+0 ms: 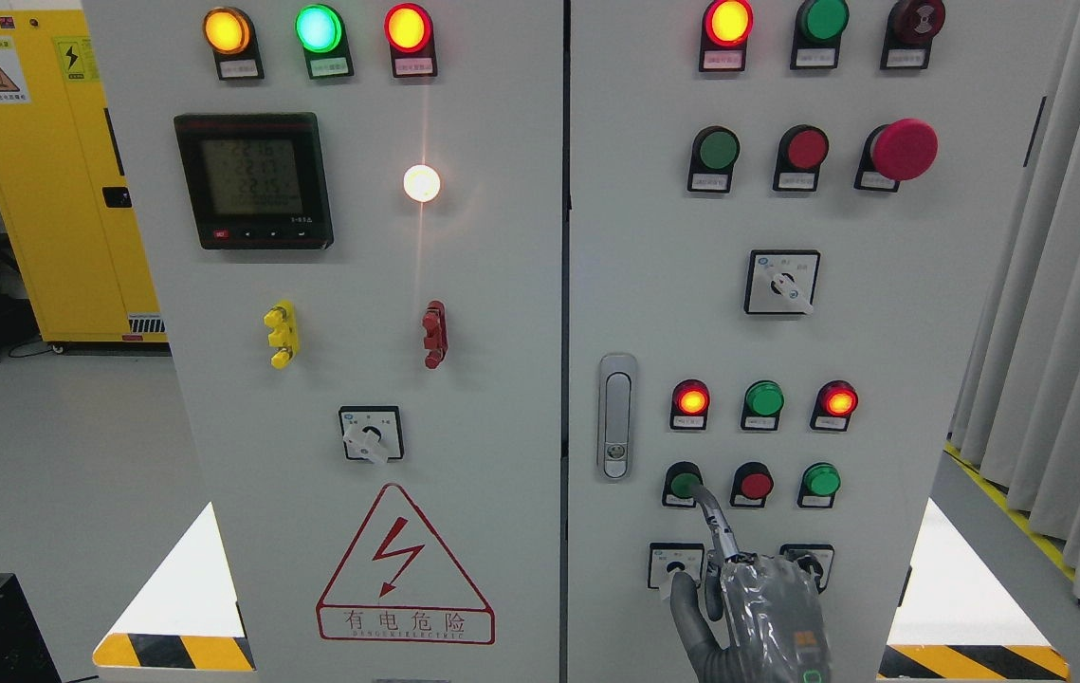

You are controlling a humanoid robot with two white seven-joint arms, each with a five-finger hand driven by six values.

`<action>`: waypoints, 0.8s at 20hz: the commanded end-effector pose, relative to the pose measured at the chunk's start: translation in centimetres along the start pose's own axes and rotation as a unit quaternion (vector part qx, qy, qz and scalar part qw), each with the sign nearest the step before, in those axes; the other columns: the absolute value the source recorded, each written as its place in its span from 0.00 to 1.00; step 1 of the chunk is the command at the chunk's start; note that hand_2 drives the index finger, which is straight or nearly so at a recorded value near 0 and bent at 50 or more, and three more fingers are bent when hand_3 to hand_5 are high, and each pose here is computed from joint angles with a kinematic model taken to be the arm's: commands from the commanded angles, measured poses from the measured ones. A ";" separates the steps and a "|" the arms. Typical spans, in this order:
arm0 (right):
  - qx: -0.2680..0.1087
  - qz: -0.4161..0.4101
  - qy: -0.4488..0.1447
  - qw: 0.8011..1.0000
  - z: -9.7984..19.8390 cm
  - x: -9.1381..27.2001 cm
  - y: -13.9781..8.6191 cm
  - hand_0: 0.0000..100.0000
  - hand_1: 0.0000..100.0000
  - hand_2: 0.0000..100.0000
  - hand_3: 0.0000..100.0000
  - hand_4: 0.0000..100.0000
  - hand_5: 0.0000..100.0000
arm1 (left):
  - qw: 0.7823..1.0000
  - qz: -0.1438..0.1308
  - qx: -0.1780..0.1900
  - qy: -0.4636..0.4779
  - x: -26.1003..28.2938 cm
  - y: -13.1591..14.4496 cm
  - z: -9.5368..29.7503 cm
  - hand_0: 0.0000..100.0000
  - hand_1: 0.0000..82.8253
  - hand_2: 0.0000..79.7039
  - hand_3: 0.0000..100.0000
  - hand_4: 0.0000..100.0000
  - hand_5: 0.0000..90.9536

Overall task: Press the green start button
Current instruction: 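Hold the right finger at the green button, then ease back slightly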

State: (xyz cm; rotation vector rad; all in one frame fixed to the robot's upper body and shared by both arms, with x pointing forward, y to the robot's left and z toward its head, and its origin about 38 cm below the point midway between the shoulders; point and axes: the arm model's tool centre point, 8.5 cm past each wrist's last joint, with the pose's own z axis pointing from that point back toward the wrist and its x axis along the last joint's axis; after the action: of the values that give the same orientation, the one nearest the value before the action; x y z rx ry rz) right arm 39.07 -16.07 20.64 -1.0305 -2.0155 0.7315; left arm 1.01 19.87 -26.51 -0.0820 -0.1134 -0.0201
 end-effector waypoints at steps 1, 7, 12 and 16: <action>-0.034 -0.018 -0.024 0.999 0.4 2.0 -1.9 0.76 0.92 0.03 1.00 1.00 1.00 | 1.000 0.000 -0.001 0.000 0.0 0.0 0.0 0.12 0.67 0.00 0.00 0.00 0.00; -0.037 -0.205 -0.003 0.978 0.5 2.4 -1.6 0.82 0.91 0.06 0.78 0.88 0.95 | 1.000 0.000 0.000 0.000 0.0 0.0 0.0 0.12 0.67 0.00 0.00 0.00 0.00; -0.027 -0.295 0.014 0.955 2.2 2.3 -1.6 0.80 0.83 0.00 0.16 0.19 0.23 | 1.000 0.000 0.000 0.000 0.0 0.0 0.0 0.12 0.67 0.00 0.00 0.00 0.00; -0.029 -0.370 0.025 0.928 3.6 2.9 -1.7 0.80 0.82 0.00 0.13 0.16 0.19 | 1.000 0.000 -0.001 0.000 0.0 0.0 0.0 0.12 0.67 0.00 0.00 0.00 0.00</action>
State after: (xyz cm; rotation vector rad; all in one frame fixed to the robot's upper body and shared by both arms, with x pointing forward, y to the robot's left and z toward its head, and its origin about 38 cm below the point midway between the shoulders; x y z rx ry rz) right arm 36.16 -15.60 20.17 -0.4703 -2.1207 0.3792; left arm 0.99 19.87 -26.51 -0.0820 -0.1131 -0.0197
